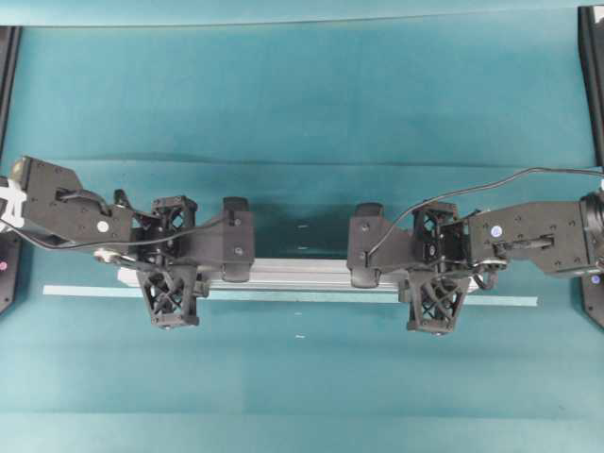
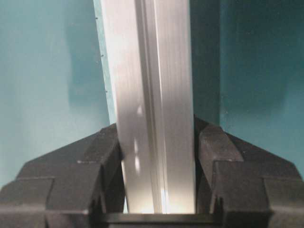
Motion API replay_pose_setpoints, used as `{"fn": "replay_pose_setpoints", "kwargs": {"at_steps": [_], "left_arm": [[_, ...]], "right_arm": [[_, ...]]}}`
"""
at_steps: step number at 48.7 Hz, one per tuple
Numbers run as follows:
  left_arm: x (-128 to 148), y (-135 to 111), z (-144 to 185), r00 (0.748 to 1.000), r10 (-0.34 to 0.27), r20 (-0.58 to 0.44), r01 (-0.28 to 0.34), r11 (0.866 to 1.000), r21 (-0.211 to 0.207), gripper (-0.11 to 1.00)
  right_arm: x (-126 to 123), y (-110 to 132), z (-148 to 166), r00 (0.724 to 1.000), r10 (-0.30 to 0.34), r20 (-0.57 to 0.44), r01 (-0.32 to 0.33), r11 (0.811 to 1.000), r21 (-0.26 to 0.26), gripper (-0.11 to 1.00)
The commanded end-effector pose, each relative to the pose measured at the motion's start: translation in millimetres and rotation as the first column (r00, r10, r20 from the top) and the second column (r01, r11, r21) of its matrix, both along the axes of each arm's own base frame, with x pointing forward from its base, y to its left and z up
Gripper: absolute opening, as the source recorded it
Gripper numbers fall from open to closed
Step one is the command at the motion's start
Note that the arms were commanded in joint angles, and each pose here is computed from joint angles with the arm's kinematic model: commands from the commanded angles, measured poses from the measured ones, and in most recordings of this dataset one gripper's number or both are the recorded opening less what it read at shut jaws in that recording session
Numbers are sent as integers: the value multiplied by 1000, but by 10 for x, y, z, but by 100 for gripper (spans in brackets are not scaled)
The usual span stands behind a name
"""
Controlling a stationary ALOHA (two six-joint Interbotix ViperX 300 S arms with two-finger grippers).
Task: Lift the metal rail with both hands and move it towards you.
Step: 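Lower the held rail back onto the table with both grippers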
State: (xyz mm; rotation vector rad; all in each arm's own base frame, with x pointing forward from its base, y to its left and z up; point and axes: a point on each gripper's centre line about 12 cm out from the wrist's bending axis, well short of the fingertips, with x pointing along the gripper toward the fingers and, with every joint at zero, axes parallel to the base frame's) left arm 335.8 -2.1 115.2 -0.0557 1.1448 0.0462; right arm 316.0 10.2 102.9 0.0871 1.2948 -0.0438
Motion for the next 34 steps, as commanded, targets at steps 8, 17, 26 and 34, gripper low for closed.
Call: {"fn": "replay_pose_setpoints", "kwargs": {"at_steps": [8, 17, 26, 34], "left_arm": [[93, -10, 59, 998, 20, 57, -19, 1000, -15, 29], [91, -10, 63, 998, 20, 57, -20, 1000, -15, 29], [91, -4, 63, 998, 22, 57, -21, 1000, -15, 59], [63, -4, 61, 999, 18, 51, -17, 1000, -12, 86]], "right_arm": [[44, 41, -15, 1000, -14, 25, 13, 1000, 13, 40], [43, 36, -16, 1000, -18, 24, 18, 1000, 14, 54], [48, 42, -17, 1000, -24, 17, 24, 1000, 20, 85], [62, 51, -12, 999, -36, 23, 35, 999, 31, 88]]}}
